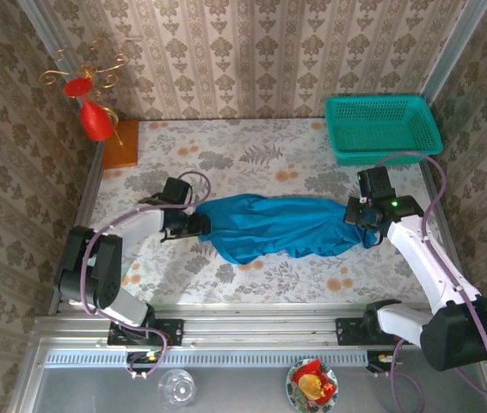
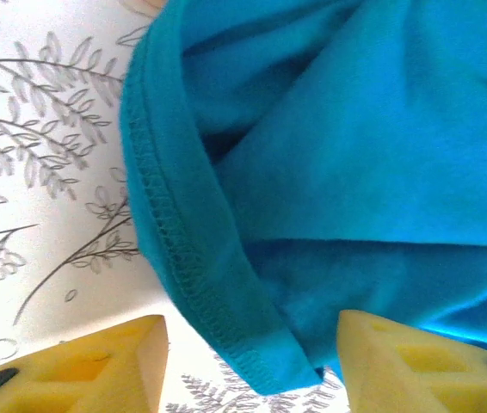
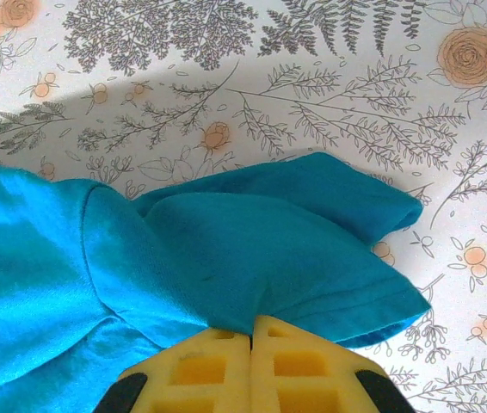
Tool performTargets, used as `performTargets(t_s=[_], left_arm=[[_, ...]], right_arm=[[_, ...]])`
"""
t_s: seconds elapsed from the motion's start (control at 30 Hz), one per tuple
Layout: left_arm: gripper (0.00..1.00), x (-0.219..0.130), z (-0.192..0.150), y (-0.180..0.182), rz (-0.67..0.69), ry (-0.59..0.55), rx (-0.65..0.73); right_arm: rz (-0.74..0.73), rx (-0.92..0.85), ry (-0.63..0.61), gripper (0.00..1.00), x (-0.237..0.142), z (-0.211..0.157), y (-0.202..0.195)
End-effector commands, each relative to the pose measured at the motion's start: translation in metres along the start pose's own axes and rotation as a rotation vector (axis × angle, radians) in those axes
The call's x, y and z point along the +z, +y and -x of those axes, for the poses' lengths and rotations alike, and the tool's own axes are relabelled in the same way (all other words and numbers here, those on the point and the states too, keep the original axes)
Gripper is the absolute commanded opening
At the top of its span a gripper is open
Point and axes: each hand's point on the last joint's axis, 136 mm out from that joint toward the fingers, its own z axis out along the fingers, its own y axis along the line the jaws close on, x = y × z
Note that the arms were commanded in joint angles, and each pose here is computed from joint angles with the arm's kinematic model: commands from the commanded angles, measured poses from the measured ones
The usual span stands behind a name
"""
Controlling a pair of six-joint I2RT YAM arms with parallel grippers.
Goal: Fold the inside-out t-shirt
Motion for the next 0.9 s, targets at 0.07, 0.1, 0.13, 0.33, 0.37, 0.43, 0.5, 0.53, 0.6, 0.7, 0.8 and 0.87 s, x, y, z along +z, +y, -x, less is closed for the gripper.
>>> performTargets(t_s=[0.07, 0.1, 0.13, 0.33, 0.37, 0.43, 0.5, 0.53, 0.6, 0.7, 0.8, 0.87], left_arm=[[0.59, 0.004, -0.002, 0.021, 0.225, 0.060, 0.061], [0.60, 0.006, -0.002, 0.020, 0.229, 0.070, 0.071], [0.60, 0.007, -0.004, 0.019, 0.239, 0.082, 0.081], [0.57, -0.002, -0.014, 0.030, 0.294, 0.098, 0.087], [0.57, -0.005, -0.014, 0.030, 0.296, 0.090, 0.086], [0.54, -0.010, -0.016, 0.032, 0.304, 0.082, 0.082], [0.51, -0.012, -0.018, 0.032, 0.303, 0.081, 0.079], [0.49, -0.013, -0.018, 0.033, 0.300, 0.080, 0.077], [0.42, -0.012, -0.020, 0.033, 0.295, 0.085, 0.074], [0.29, -0.009, -0.021, 0.029, 0.261, 0.086, 0.063], [0.25, -0.005, -0.021, 0.020, 0.202, 0.079, 0.043], [0.26, -0.002, -0.021, 0.014, 0.154, 0.078, 0.025]], right_arm=[[-0.004, -0.001, 0.009, 0.00, -0.003, -0.005, -0.004], [-0.004, -0.004, 0.010, 0.00, -0.003, -0.005, -0.004], [-0.006, -0.004, 0.012, 0.00, -0.003, -0.006, -0.004], [-0.014, -0.006, 0.003, 0.00, -0.006, -0.005, -0.006], [-0.014, -0.005, 0.001, 0.00, -0.007, -0.005, -0.006], [-0.011, -0.005, 0.004, 0.00, -0.007, -0.005, -0.006], [-0.011, -0.004, 0.004, 0.00, -0.007, -0.005, -0.006], [-0.012, -0.002, 0.003, 0.00, -0.007, -0.006, -0.006], [-0.014, -0.001, 0.001, 0.00, -0.008, -0.006, -0.007], [-0.018, -0.003, -0.002, 0.00, -0.010, -0.006, -0.008], [-0.018, -0.004, -0.001, 0.00, -0.011, -0.007, -0.009], [-0.018, -0.005, 0.001, 0.00, -0.011, -0.008, -0.009]])
